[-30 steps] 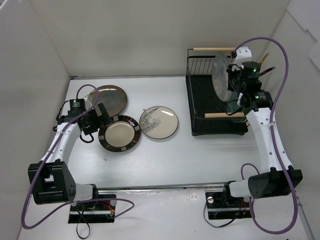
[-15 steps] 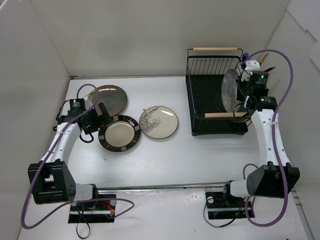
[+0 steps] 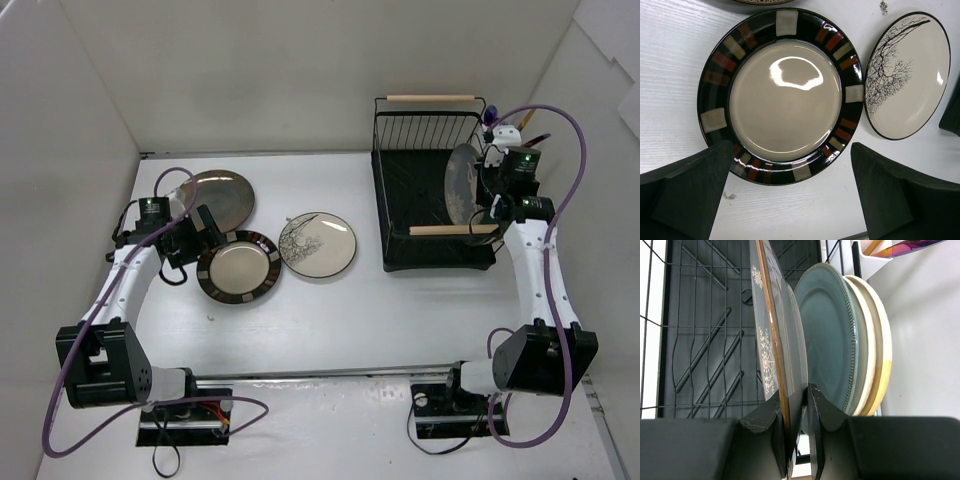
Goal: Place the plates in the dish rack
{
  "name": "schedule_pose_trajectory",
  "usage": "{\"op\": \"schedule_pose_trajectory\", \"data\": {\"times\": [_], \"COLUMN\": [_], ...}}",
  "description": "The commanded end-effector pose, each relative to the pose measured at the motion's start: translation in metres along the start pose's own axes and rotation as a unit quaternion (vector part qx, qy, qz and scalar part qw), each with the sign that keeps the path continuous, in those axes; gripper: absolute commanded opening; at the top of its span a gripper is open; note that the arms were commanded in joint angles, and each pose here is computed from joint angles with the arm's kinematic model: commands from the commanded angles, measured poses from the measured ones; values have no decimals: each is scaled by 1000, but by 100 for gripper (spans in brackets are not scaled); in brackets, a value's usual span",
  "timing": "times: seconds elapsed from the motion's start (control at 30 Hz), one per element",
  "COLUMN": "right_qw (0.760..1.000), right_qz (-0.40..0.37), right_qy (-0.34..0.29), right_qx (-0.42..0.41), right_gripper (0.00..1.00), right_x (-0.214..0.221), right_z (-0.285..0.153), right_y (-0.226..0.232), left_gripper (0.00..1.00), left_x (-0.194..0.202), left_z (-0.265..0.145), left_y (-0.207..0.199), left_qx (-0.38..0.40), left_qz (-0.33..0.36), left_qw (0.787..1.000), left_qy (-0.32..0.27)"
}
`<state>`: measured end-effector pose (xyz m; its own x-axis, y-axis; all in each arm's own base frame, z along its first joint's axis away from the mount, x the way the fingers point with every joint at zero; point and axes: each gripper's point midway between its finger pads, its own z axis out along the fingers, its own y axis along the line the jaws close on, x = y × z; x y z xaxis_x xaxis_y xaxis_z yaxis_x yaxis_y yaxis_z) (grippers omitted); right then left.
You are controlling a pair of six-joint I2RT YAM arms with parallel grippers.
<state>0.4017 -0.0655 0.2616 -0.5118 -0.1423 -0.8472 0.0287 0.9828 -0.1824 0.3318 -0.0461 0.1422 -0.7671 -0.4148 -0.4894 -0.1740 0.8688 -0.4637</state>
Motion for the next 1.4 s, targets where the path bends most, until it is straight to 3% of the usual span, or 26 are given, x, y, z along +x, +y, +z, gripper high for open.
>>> {"op": "schedule_pose_trajectory", "data": {"times": [0.0,0.97,1.37], "right_qw": [992,997,991], "right_qz": [-10,-20,-10], "right_qy": [-120,-66,-118], "right_qx": [24,27,57], "right_gripper": [0,0,0], "right_x": [-65,-15,-42], "right_z": [-7,13,-9], "right_y": [-16,-17,-27], "left_gripper": [99,99,98], "left_x": [-22,-21,-20], "left_z": [-5,1,2], "left_y": [-13,-12,-11], "left_qx": [22,24,23], "left_qz": [19,17,15], "left_qw": [999,999,999], "left_qy": [-34,-22,-21]}}
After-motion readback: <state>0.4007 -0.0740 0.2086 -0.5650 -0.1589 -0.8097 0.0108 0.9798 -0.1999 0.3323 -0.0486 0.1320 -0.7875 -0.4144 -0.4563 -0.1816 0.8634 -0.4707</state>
